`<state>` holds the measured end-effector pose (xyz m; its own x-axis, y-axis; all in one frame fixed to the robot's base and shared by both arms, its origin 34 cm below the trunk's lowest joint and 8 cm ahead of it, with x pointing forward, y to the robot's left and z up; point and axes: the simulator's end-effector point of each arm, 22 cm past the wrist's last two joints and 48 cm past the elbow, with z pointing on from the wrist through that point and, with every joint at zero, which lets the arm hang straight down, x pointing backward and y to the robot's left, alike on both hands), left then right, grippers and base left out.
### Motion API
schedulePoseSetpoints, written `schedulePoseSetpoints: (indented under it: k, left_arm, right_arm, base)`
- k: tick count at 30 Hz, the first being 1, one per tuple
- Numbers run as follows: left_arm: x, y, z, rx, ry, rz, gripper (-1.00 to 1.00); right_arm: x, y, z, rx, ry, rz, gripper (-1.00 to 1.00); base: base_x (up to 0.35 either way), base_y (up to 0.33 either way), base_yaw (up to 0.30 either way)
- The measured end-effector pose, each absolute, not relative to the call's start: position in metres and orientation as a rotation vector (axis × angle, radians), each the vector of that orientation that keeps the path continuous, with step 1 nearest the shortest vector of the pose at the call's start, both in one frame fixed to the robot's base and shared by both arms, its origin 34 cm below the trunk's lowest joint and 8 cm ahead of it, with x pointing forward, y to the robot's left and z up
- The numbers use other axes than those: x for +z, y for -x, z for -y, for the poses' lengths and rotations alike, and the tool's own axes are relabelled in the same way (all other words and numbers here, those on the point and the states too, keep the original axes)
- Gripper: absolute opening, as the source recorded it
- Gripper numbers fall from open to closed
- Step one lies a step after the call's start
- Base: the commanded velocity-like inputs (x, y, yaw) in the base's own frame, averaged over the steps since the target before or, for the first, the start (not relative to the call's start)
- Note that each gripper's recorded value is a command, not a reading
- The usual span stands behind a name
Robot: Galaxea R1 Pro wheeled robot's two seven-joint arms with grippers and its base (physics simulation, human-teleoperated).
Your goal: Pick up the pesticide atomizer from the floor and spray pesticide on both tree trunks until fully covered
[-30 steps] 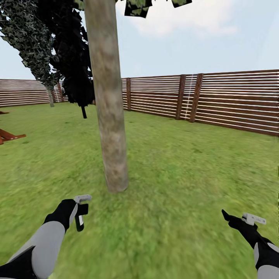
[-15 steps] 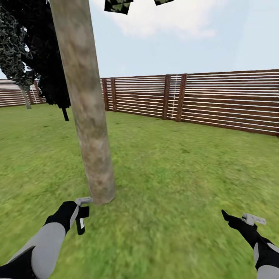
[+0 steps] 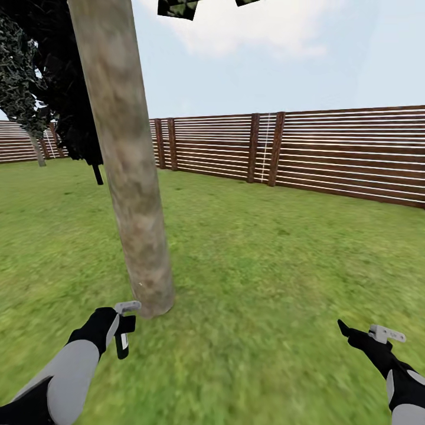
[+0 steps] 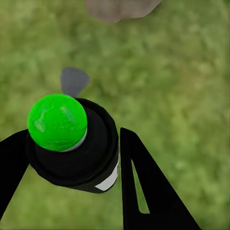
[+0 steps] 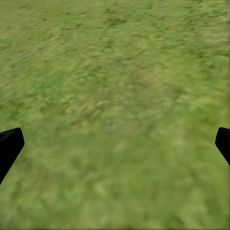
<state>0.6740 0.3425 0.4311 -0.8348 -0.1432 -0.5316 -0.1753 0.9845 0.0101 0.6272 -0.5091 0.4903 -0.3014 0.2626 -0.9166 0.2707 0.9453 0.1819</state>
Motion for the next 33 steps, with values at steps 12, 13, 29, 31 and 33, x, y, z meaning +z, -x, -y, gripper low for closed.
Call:
schedulePoseSetpoints:
  k: [12,13,29,31,33]
  left_arm:
    - [0.411,-0.650,-0.336,0.067,0.217,-2.685,-1.00]
    - [0.410,-0.648,-0.335,0.065,0.220,-2.695,-1.00]
    - [0.479,-0.700,-0.336,0.047,0.196,-2.663,-1.00]
    - [0.496,-0.710,-0.334,0.028,0.160,-2.666,-1.00]
    - [0.512,-0.720,-0.331,0.043,0.056,-2.662,-1.00]
  right_arm:
    - [0.491,-0.628,0.507,-0.003,-0.382,-1.899,1.00]
    - [0.490,-0.628,0.507,-0.002,-0.381,-1.900,1.00]
    - [0.490,-0.628,0.507,-0.003,-0.382,-1.903,1.00]
    - [0.490,-0.628,0.507,-0.003,-0.383,-1.903,1.00]
    - [0.490,-0.628,0.507,-0.003,-0.383,-1.903,1.00]
  base:
    - [0.003,0.000,0.000]
    - [0.000,0.000,0.000]
    - [0.000,0.000,0.000]
    - [0.000,0.000,0.000]
    - [0.000,0.000,0.000]
